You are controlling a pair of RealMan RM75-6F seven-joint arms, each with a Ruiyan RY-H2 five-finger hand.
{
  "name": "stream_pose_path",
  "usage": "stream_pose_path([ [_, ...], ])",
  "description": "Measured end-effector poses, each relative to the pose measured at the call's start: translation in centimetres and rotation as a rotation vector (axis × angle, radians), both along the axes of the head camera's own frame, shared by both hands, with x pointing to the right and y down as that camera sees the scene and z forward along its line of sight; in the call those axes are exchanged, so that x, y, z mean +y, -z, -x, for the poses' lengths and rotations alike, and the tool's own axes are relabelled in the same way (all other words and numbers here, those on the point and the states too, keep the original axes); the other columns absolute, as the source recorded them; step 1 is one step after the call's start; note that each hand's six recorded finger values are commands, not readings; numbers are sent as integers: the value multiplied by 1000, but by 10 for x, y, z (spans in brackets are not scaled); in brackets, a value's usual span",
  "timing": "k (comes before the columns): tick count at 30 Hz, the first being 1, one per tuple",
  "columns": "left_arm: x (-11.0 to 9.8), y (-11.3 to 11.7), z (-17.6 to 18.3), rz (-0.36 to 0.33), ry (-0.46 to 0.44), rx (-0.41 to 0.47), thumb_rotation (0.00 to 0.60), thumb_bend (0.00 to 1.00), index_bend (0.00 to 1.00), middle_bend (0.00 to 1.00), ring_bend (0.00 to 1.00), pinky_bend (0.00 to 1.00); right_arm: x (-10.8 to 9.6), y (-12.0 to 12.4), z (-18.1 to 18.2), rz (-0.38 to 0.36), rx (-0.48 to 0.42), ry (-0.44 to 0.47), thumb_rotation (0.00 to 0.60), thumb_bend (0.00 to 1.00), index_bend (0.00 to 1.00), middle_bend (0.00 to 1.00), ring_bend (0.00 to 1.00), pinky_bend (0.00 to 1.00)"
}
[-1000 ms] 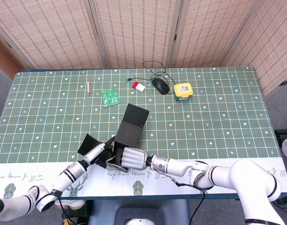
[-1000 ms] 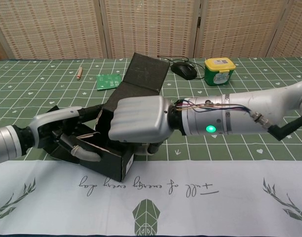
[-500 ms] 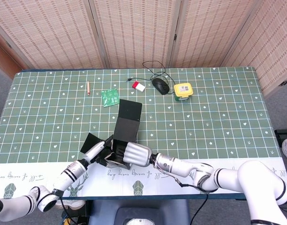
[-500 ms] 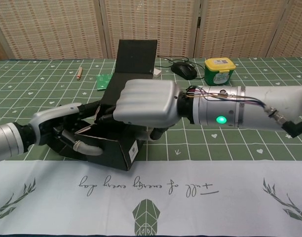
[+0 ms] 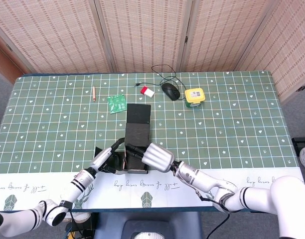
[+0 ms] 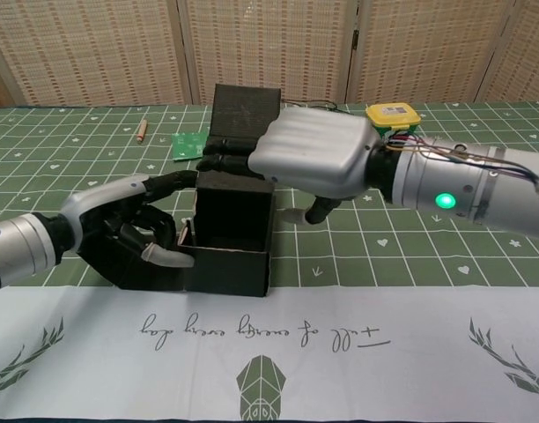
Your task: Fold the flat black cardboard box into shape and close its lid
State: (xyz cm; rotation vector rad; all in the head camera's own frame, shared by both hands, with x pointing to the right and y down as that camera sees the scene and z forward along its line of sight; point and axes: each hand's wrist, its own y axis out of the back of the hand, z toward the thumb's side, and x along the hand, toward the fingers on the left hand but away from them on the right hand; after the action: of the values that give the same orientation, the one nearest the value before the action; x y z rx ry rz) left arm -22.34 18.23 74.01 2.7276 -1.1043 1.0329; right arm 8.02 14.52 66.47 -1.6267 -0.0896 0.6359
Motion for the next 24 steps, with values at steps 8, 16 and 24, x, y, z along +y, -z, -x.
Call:
stream_pose_path([
  [8, -6, 11, -2, -78, -2, -81, 600, 36, 0, 0, 456, 506, 4, 12, -35, 166, -77, -229, 600, 259, 0, 10, 665, 953],
  [16, -17, 38, 15, -129, -45, -179, 600, 37, 0, 0, 161, 407, 26, 20, -73, 483, -188, -557, 600, 154, 0, 21, 665, 952],
  [24, -29, 64, 43, -215, -84, -300, 600, 37, 0, 0, 139, 395, 50, 7, -100, 762, -270, -880, 600, 88, 0, 20, 665, 951],
])
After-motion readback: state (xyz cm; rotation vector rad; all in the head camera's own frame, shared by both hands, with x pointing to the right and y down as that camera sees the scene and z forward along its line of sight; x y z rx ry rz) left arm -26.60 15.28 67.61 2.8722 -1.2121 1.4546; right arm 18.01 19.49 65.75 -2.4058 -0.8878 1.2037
